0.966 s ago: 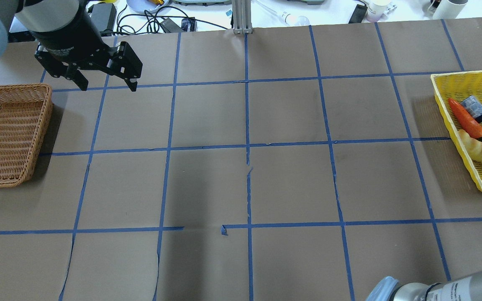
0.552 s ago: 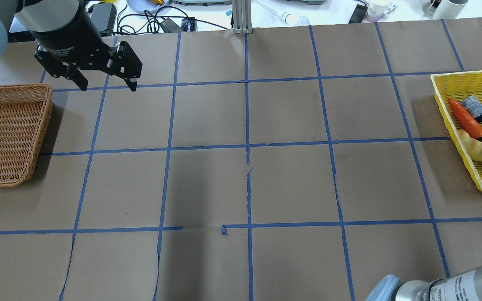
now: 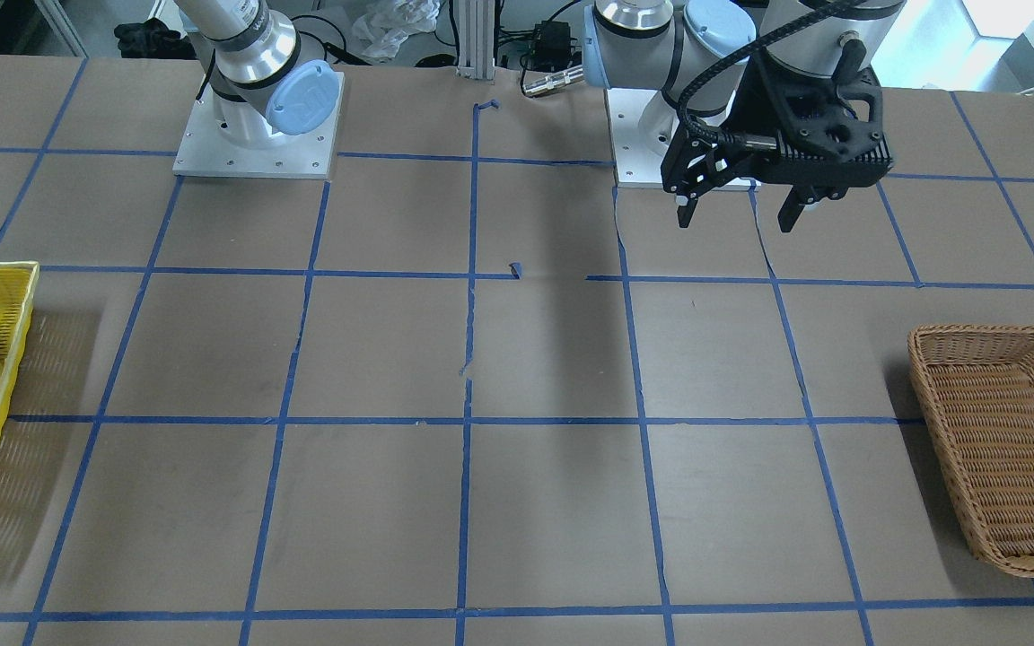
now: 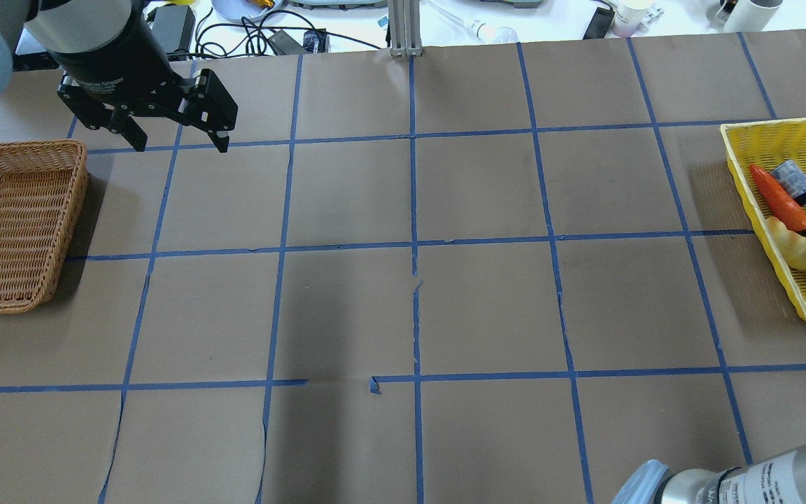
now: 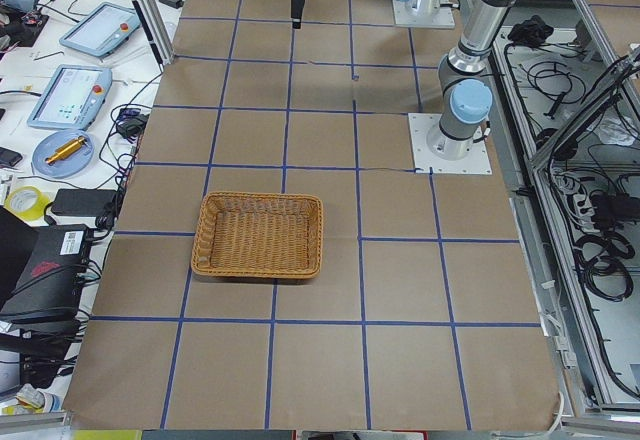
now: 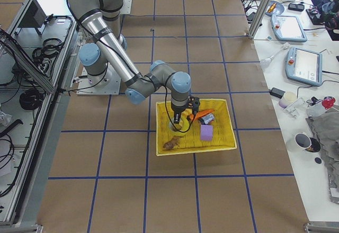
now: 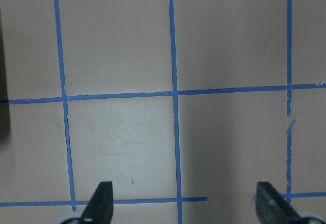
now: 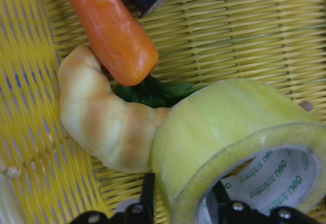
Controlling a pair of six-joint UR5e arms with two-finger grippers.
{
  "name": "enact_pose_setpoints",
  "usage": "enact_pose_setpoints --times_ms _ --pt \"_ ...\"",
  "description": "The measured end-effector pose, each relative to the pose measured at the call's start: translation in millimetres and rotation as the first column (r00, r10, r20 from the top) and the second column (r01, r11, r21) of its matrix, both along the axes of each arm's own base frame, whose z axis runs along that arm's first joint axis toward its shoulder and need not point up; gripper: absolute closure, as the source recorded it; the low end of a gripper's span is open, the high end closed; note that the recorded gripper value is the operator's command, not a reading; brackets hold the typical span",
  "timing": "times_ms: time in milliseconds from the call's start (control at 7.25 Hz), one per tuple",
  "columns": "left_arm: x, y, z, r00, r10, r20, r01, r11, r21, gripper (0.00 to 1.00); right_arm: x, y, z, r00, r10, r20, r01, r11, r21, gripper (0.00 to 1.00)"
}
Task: Transfer tape with both arms
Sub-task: 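Grasp the yellow tape roll with the right gripper and lift it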
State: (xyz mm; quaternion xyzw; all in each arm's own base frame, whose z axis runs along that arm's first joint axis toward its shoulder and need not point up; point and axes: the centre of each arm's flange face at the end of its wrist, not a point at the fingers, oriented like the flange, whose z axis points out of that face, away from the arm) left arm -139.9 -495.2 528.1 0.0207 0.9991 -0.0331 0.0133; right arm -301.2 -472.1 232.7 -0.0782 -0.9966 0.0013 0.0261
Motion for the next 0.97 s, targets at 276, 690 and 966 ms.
enact_pose_setpoints --times_ms 276,690,966 --pt "0.0 0.0 0.0 1.0 0.0 0.0 0.0 1.0 0.0 0.0 0.4 -1.8 14.6 1.0 0.001 -0.013 -0.001 1.0 -0.017 1.0" --pt "-0.1 -0.3 -0.4 1.0 0.0 0.0 0.0 1.0 0.001 0.0 43.6 -22.0 80.1 0.997 0.054 -0.062 -0.058 0.995 -0.076 1.0" --pt "0.6 -0.3 0.5 1.0 0.001 -0.001 -0.001 1.0 -0.001 0.0 135.4 -51.1 104.5 0.999 0.006 -0.035 -0.009 0.996 -0.085 1.0"
